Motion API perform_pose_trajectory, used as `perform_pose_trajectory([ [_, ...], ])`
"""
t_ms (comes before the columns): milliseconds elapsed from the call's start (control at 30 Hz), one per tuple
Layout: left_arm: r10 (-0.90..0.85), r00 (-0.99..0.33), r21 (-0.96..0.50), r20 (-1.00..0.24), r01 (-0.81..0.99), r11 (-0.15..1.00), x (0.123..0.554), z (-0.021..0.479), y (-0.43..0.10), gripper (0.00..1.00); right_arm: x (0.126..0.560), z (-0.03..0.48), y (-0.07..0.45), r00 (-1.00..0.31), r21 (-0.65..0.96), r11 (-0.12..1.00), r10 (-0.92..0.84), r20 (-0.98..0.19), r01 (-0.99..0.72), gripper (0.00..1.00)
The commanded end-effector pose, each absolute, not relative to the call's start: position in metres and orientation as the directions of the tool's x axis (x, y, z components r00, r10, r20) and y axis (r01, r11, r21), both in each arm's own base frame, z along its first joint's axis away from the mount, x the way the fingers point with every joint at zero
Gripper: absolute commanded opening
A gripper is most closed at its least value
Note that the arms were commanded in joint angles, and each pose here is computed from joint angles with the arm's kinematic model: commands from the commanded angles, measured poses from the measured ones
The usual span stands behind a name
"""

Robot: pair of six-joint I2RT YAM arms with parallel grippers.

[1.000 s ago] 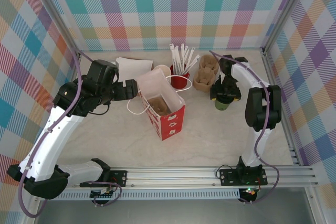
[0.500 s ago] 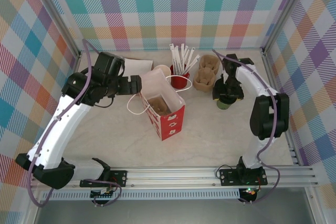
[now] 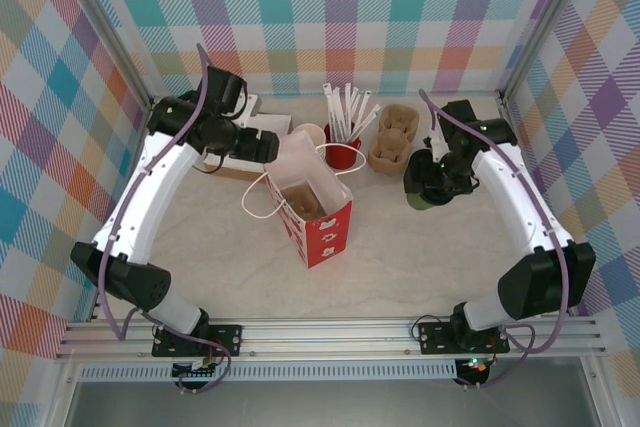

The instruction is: Pack the takeout coffee

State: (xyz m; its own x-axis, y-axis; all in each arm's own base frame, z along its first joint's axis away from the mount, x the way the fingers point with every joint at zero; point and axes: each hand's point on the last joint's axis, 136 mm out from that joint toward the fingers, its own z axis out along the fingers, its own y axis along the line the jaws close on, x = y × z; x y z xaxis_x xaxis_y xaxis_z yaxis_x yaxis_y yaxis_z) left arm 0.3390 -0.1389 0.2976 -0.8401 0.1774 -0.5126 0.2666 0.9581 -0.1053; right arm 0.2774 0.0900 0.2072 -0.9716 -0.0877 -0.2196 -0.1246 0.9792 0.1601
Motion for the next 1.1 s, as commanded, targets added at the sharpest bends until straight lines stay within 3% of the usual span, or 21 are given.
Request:
perform_pose_trajectory([
  [0, 0.232, -0.832, -0.154, -0.505, 0.351, 0.924, 0.345, 0.296, -0.148, 0.83, 0.251, 0.24, 0.104, -0.963, 0.197, 0.965, -0.126, -0.237, -0.175, 0.83],
  [167, 0.254, -0.833, -0.181, -0.492, 0.384, 0.906, 0.357, 0.285, -0.158, 0.76, 0.23, 0.28, 0.122, -0.942, 0.215, 0.951, -0.151, -0.3, -0.221, 0.83],
  [500, 0.228, -0.862, -0.263, -0.453, 0.374, 0.889, 0.36, 0.276, -0.172, 0.36, 0.208, 0.338, 0.162, -0.906, 0.315, 0.899, -0.171, -0.388, -0.305, 0.81],
  [667, 0.197, -0.876, -0.321, -0.441, 0.359, 0.877, 0.351, 0.277, -0.179, 0.22, 0.204, 0.354, 0.185, -0.89, 0.328, 0.875, -0.211, -0.404, -0.357, 0.81],
  [1067, 0.086, -0.89, -0.408, -0.448, 0.289, 0.866, 0.327, 0.286, -0.199, 0.16, 0.193, 0.366, 0.242, -0.863, 0.342, 0.828, -0.294, -0.411, -0.444, 0.8],
])
